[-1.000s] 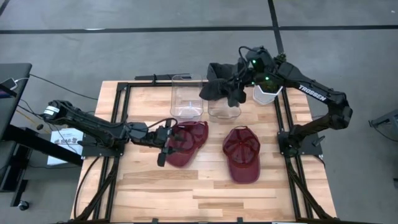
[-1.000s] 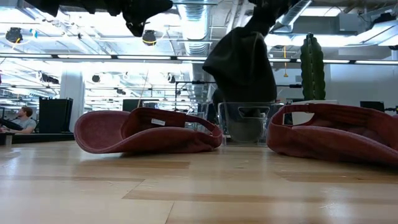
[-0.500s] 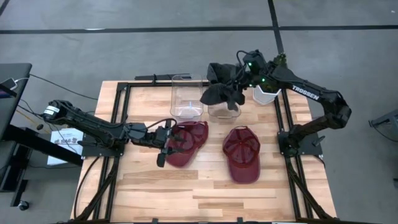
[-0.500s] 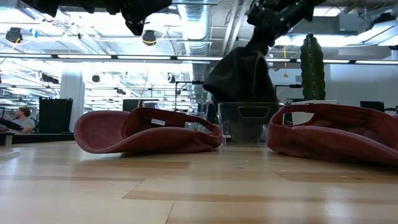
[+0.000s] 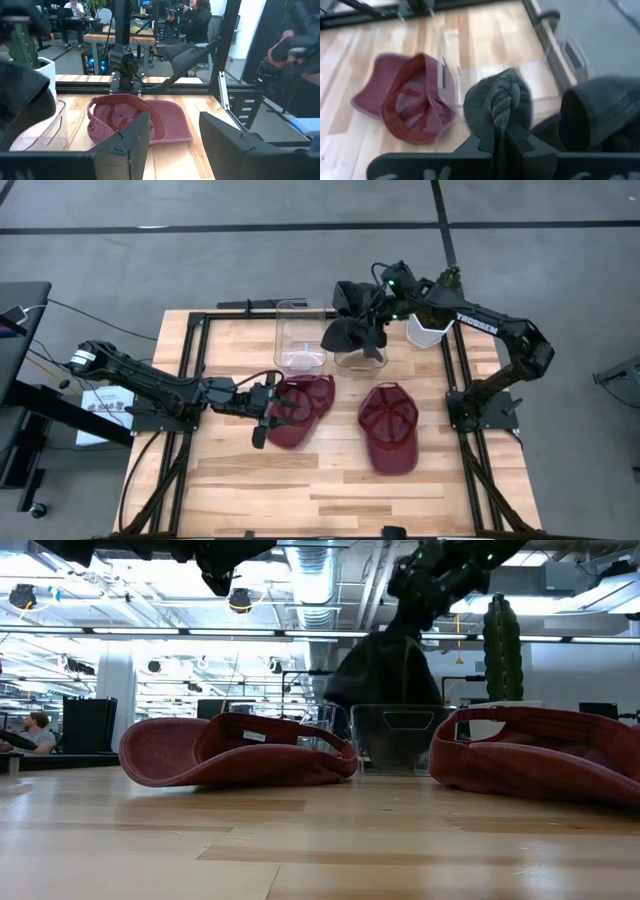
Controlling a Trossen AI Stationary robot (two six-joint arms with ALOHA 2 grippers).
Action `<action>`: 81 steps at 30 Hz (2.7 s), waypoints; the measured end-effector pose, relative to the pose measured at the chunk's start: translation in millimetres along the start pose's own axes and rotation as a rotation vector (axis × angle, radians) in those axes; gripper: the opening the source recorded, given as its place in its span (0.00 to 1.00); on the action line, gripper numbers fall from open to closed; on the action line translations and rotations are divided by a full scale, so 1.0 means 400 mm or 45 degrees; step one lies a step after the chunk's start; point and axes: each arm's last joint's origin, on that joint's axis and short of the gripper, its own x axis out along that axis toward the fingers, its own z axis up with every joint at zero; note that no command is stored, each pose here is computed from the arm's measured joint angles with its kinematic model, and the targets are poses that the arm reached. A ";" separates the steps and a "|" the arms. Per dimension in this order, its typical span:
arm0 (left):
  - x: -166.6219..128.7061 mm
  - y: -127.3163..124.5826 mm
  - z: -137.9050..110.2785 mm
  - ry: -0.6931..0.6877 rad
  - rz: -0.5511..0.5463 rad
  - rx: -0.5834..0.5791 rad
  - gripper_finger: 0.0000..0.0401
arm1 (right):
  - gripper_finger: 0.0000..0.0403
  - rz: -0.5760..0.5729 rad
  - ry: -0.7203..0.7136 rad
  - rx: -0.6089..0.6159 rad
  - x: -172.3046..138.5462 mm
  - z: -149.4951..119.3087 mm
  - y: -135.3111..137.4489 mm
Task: Pick & Place hat
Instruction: Put the black cap into the right transparent bin
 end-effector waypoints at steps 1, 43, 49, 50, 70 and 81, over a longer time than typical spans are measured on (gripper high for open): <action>0.000 0.000 0.000 0.000 0.000 0.000 0.42 | 0.00 -0.004 0.021 0.010 0.009 -0.006 -0.006; 0.000 0.000 0.000 0.000 0.000 0.000 0.42 | 0.03 -0.794 0.305 0.094 0.006 -0.047 -0.108; 0.000 0.000 0.000 0.000 0.000 0.000 0.42 | 0.10 -0.755 0.333 0.112 0.025 -0.060 -0.118; 0.000 0.000 0.000 0.000 0.000 0.000 0.42 | 0.13 -0.753 0.334 0.112 0.029 -0.060 -0.119; -0.002 0.001 -0.007 0.010 0.001 0.001 0.42 | 0.41 -0.937 0.336 0.097 0.027 -0.054 -0.133; -0.002 0.001 -0.010 0.014 0.002 0.002 0.42 | 0.29 -1.051 0.336 0.083 0.026 -0.046 -0.134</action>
